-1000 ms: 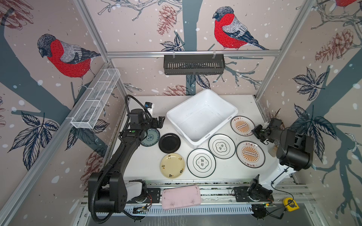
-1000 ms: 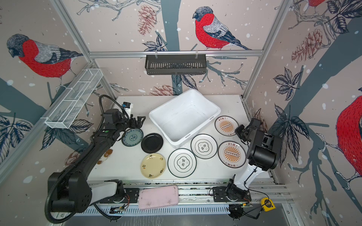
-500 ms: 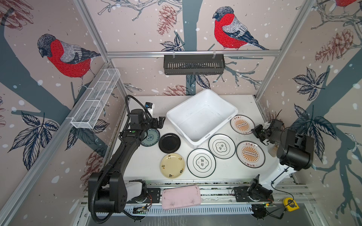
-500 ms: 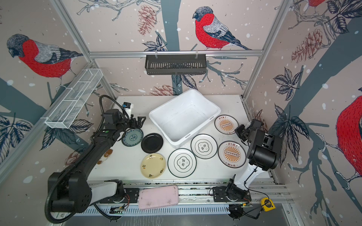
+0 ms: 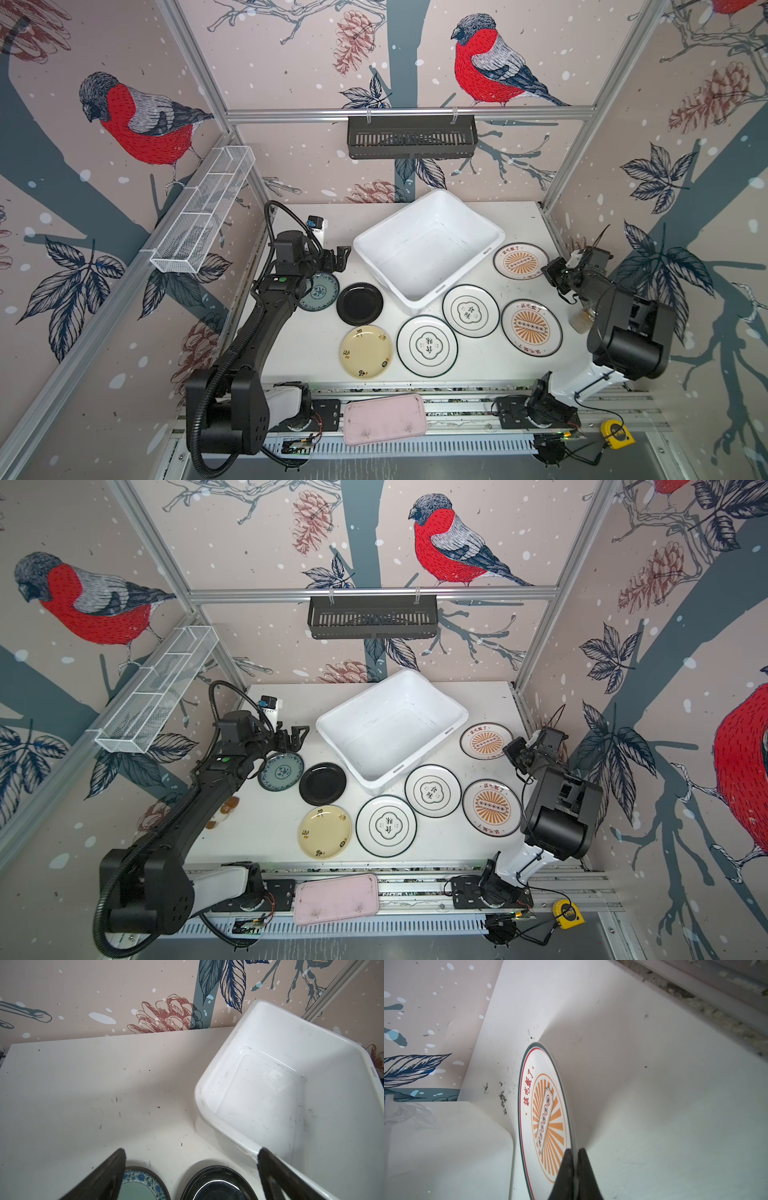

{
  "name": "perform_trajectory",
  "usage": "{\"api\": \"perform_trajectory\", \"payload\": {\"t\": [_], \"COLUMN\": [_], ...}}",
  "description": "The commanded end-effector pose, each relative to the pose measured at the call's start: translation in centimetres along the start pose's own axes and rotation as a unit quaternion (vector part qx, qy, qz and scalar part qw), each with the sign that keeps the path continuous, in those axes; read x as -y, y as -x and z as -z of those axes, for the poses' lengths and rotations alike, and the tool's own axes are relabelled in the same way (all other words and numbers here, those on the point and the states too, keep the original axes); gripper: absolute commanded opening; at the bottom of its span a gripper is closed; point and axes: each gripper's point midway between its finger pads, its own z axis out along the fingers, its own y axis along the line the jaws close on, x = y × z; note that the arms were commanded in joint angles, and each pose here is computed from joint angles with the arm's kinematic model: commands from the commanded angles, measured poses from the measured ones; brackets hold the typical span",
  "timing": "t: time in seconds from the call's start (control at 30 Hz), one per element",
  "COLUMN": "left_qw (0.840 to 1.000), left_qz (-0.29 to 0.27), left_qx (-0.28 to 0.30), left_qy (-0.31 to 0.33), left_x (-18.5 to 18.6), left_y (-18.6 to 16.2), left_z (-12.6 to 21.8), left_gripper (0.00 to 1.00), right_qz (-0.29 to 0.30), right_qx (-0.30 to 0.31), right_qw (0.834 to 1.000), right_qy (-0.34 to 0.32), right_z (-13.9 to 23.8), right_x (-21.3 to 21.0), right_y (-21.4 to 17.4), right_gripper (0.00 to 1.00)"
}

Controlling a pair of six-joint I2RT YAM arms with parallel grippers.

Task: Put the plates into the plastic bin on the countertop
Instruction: 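Lift the sunburst plate upright with the right gripper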

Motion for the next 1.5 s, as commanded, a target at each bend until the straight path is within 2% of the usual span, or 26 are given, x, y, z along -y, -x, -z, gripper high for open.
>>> {"api": "perform_trajectory", "payload": {"t": [0.0,0.13,0.43,0.87,1.1,1.33,1.47], "left_qw": [1.0,0.999,0.999,0.999,0.999,0.999,0.999], "left_qz": [-0.018,-0.026,-0.033,-0.045,-0.04,-0.04,-0.043], "left_qx": [0.019,0.019,0.021,0.014,0.019,0.02,0.021], "left_qy": [0.005,0.013,0.014,0.027,0.013,0.011,0.013], "left_x": [0.0,-0.2,-0.3,-0.8,-0.3,-0.2,-0.3], "left_y": [1.3,1.3,1.7,2.6,3.0,3.1,3.3], "left_z": [0.3,0.5,0.5,0.2,0.2,0.2,0.3], "left_gripper": [0.98,0.98,0.98,0.98,0.98,0.98,0.98], "right_qz": [0.011,0.019,0.04,0.067,0.082,0.086,0.107], "right_qx": [0.029,0.051,0.112,0.163,0.204,0.199,0.195], "right_qw": [1.0,0.998,0.992,0.982,0.975,0.976,0.975], "right_qy": [0.002,0.005,-0.034,-0.062,-0.043,-0.003,0.015], "right_z": [1.3,2.9,7.0,11.8,14.8,16.0,16.9], "right_x": [-1.2,-2.4,-3.4,-4.5,-6.1,-8.5,-10.6], "right_y": [1.7,2.7,5.0,5.7,5.9,5.7,5.4], "right_gripper": [0.02,0.02,0.01,0.01,0.01,0.01,0.01]}}
